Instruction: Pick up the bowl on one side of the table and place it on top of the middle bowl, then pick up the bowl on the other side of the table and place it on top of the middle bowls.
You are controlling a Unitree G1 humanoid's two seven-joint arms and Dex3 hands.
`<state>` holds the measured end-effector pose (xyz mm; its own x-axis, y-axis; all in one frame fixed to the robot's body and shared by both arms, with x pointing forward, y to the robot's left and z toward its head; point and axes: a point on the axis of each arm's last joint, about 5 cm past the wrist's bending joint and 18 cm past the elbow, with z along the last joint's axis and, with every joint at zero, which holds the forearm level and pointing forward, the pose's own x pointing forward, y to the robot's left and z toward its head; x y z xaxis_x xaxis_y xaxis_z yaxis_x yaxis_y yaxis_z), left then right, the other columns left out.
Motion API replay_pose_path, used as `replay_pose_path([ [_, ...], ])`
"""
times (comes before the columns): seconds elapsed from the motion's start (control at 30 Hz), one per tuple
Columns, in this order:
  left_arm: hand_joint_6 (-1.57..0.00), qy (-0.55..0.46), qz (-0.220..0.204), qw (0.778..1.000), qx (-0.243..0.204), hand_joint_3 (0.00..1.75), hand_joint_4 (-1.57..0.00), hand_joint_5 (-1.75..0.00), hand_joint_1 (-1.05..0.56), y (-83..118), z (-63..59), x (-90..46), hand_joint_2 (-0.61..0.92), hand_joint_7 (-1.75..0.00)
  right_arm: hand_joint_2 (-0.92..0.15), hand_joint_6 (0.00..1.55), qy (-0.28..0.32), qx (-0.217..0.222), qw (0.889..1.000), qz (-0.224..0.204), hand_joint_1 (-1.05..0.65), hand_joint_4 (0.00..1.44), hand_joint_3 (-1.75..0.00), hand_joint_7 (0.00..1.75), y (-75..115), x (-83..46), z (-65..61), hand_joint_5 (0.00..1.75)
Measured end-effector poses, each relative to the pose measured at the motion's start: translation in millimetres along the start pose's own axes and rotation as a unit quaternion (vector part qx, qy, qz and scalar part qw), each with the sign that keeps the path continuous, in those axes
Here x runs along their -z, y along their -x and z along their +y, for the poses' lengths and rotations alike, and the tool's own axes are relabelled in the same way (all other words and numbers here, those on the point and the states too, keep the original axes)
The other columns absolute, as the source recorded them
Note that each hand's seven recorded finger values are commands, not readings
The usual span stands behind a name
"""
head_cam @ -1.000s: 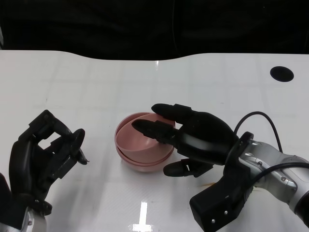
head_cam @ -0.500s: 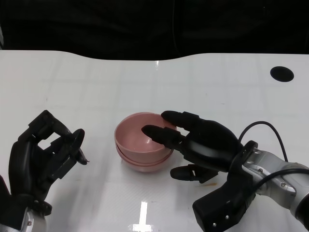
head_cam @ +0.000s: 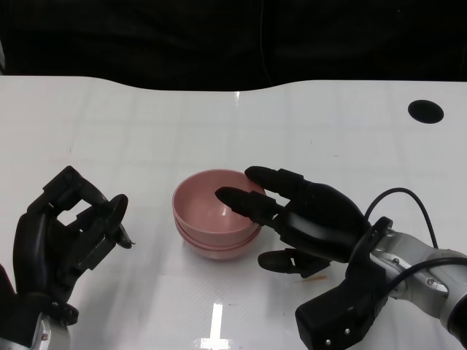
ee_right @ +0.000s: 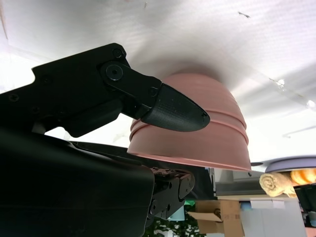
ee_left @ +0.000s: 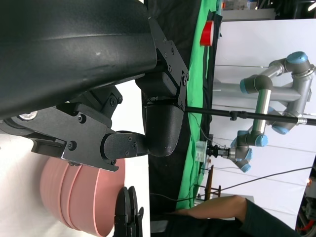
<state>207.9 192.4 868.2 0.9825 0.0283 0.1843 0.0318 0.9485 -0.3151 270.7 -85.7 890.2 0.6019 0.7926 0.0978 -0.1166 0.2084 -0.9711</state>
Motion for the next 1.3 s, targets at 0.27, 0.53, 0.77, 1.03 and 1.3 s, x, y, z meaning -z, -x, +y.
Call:
replay_pose_path([
  [0.27,-0.69,-0.001,0.000,1.000,0.000,0.40,-0.98,-1.75,-0.10,0,0.3,-0.2,0.86,-1.75,-0.92,0.00,-0.010,0.054,0.998,-0.012,-0.95,0.00,-0.94,0.00,3.7,-2.5,-15.7,0.00],
  [0.53,-0.68,-0.002,0.001,1.000,0.000,0.39,-0.96,-1.75,-0.11,0,1.1,-0.3,0.86,-1.75,-0.92,0.14,-0.063,0.161,0.985,0.015,-0.63,0.10,-0.24,0.04,20.0,-3.3,-17.3,0.04],
  [0.77,-0.68,0.006,-0.001,1.000,-0.004,0.39,-0.97,-1.75,-0.11,0,2.2,-0.2,0.85,-1.75,-0.92,0.48,-0.142,0.276,0.950,0.041,-0.41,0.52,-0.12,0.14,27.6,-5.5,-14.0,0.26],
  [1.03,-0.69,0.010,-0.004,1.000,-0.008,0.39,-0.98,-1.75,-0.13,0,2.4,-0.4,0.84,-1.75,-0.81,0.74,-0.288,0.380,0.869,0.132,-0.14,0.76,-0.35,0.04,55.3,-6.2,-8.0,0.29],
  [1.3,-0.70,0.013,-0.005,1.000,-0.010,0.41,-0.99,-1.75,-0.12,0,2.1,-0.1,0.84,-1.75,-0.89,0.98,-0.454,0.391,0.780,0.181,-0.08,1.09,-0.35,0.02,81.9,-8.1,-10.0,0.11],
])
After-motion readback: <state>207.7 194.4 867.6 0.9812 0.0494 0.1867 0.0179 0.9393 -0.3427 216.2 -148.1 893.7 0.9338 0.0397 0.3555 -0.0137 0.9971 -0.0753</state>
